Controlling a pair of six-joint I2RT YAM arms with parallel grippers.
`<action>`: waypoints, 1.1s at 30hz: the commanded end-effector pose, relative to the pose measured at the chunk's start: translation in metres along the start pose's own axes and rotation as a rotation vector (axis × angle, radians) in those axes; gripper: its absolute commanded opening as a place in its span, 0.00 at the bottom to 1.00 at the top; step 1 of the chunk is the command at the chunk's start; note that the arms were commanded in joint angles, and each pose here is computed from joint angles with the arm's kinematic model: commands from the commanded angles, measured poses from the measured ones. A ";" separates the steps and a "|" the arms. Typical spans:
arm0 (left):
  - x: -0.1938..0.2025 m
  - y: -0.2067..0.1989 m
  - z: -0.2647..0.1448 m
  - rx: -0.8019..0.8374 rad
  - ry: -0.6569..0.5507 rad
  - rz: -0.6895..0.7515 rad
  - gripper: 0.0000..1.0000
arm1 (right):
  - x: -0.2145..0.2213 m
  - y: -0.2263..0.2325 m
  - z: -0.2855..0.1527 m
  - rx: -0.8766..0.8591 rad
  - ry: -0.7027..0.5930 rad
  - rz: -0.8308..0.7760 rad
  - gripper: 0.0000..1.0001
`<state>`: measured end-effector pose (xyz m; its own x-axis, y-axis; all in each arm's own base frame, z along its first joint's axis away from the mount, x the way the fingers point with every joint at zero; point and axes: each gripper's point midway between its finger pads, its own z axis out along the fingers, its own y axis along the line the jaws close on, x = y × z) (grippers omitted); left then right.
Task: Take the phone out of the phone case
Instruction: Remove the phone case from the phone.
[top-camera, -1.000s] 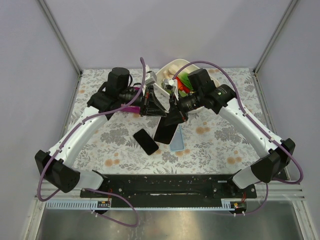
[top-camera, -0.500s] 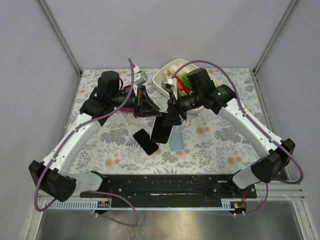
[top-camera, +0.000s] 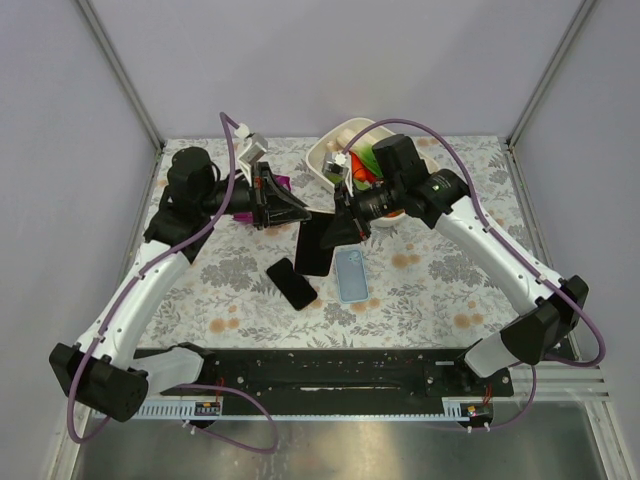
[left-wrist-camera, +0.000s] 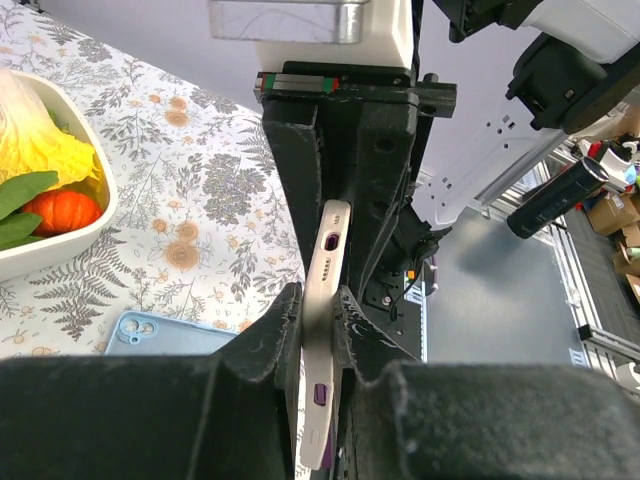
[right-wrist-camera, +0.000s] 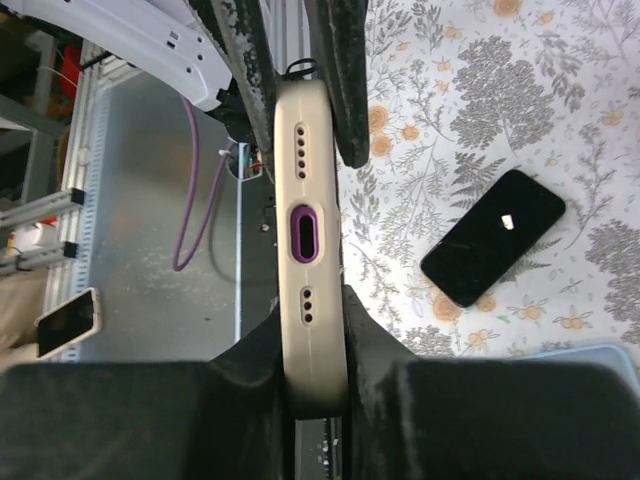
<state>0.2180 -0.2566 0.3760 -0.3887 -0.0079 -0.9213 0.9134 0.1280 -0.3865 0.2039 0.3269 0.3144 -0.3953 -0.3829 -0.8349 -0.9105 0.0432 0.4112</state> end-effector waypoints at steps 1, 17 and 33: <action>-0.014 -0.025 -0.003 0.080 -0.024 0.056 0.00 | -0.018 0.002 -0.004 0.002 -0.049 -0.069 0.02; 0.030 -0.029 0.027 0.174 0.120 0.026 0.58 | -0.015 0.017 -0.004 -0.102 -0.030 -0.082 0.00; 0.020 -0.032 0.023 0.170 0.113 0.045 0.47 | 0.006 0.022 -0.007 -0.125 0.024 -0.085 0.00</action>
<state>0.1884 -0.2871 0.3408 -0.4310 0.1438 -0.8908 0.8998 -0.0061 -0.4363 0.1864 0.3204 0.2992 -0.3863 -0.4422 -0.8095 -0.8919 -0.0449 0.4501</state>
